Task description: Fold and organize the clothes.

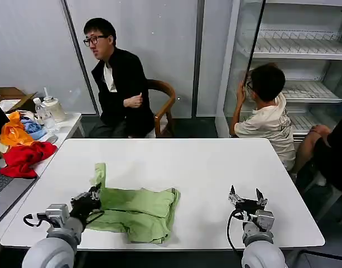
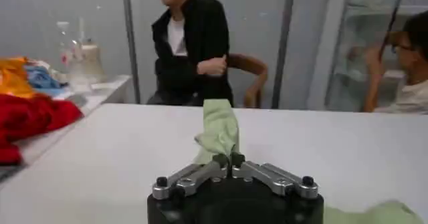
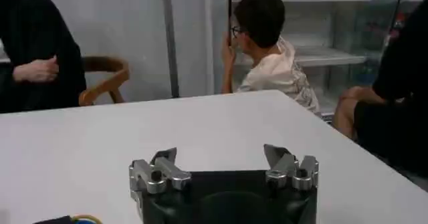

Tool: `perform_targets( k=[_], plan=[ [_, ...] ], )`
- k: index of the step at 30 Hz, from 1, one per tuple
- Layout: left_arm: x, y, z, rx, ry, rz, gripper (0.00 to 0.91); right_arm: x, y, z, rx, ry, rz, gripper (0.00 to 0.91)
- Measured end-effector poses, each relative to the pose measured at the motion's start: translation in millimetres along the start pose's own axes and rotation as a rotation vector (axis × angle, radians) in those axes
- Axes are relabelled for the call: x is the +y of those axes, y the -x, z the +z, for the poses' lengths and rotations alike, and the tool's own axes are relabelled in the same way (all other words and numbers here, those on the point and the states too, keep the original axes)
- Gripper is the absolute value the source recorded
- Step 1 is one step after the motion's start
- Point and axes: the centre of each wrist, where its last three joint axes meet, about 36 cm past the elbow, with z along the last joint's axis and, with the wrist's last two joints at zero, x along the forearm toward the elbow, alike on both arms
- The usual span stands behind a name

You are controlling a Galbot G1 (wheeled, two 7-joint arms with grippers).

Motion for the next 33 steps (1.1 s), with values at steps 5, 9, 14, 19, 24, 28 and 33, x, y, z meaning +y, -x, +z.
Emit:
perform_targets(
  k=[5, 9, 14, 19, 24, 28, 33],
  plan=[
    [-18, 1, 8, 0.013, -0.032, 0.043, 0.010, -1, -2, -1, -0.002, 0.000, 0.003, 0.907],
    [-34, 1, 17, 0.029, -0.061, 0.077, 0.010, -2, -2, -1, -0.002, -0.002, 0.006, 0.907],
    [-51, 1, 25, 0.047, -0.094, 0.111, 0.010, -1, -2, -2, -0.003, -0.002, 0.006, 0.907],
    [-65, -1, 29, 0.057, -0.118, 0.143, 0.010, 0, -2, -2, -0.003, -0.003, 0.005, 0.907],
    [-73, -3, 31, 0.062, -0.130, 0.160, 0.010, 0, -2, -1, -0.001, -0.004, 0.004, 0.907],
    [-79, -5, 31, 0.065, -0.142, 0.176, 0.010, 1, -2, -1, -0.002, -0.003, 0.004, 0.907],
    [-85, -9, 32, 0.067, -0.155, 0.194, 0.010, 1, -3, -1, -0.001, -0.003, 0.005, 0.907]
  ],
)
